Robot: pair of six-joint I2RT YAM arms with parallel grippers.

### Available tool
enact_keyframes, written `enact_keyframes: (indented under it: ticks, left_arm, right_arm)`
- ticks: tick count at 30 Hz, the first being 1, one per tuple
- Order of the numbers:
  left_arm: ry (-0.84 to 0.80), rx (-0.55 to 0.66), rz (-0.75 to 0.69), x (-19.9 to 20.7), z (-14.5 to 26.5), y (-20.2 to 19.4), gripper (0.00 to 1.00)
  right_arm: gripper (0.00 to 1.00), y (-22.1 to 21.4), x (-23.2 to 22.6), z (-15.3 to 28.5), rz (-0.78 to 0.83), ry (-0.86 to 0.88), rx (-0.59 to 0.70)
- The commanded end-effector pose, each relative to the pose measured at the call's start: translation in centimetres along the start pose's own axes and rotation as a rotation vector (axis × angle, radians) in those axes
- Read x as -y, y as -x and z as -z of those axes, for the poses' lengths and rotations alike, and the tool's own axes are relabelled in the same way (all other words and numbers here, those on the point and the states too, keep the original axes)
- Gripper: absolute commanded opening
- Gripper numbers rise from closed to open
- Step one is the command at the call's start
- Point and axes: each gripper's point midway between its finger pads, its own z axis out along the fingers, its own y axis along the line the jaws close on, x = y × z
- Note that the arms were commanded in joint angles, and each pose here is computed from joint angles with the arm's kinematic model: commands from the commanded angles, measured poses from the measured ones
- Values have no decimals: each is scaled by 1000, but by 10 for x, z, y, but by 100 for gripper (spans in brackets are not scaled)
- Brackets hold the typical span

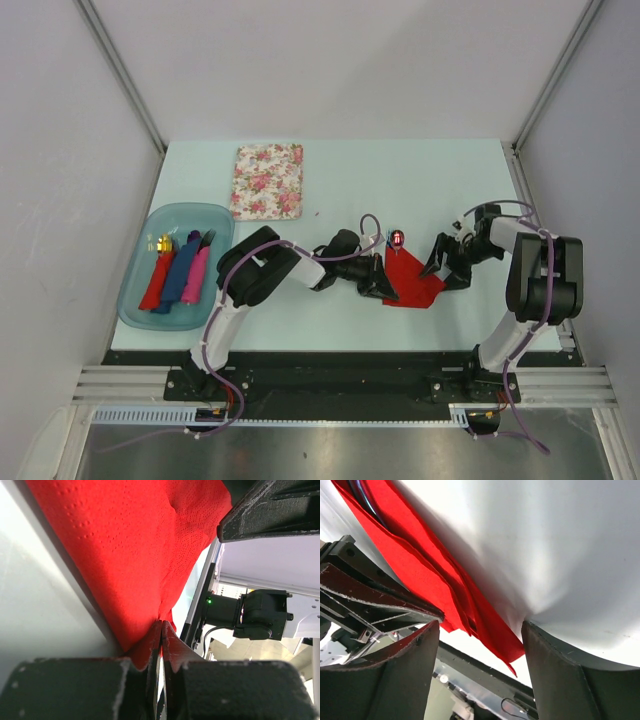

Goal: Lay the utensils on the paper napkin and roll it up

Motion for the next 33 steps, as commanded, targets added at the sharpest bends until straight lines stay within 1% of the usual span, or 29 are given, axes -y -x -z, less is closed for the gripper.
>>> enact_keyframes:
  ticks: [1,3,9,12,14,16,17,20,24,26,31,33]
  left_arm:
    - [114,20,11,-39,-4,-5,8]
    - [112,19,11,-38,-4,-5,8]
    - [112,17,14,-39,-4,-6,8]
    - [110,15,14,-39,-4,-6,8]
    - [110,15,14,-39,-4,-6,8]
    - [109,15,13,-38,-4,-6,8]
    - [110,15,14,-39,-4,-6,8]
    - [109,15,13,-38,-4,-6,8]
    - [111,14,13,-39,-3,-6,8]
    - [113,15,14,-39,-3,-7,8]
    - [112,12,16,-40,-4,-7,8]
    - [114,12,17,-40,-4,-7,8]
  right_arm:
    - [73,-9,12,-5,-49,-41,-51]
    - [73,-10,11,-6,-47,-35,-61]
    - [68,-7,-15,-2,-70,131,-64]
    - [67,-6,-22,2,-62,186,-51]
    - [69,-6,-26,5,-67,223,-42]
    - [73,-8,-30,7,-67,246,-41]
    - [77,-9,-31,9,-67,255,-36]
    - [84,-13,-30,9,-67,249,-36]
    - [86,-17,-3,2,-79,119,-26]
    - [86,-22,0,0,-91,109,-35]
    - [83,-24,-7,0,-98,152,-36]
    - [70,-21,-14,4,-96,192,-29]
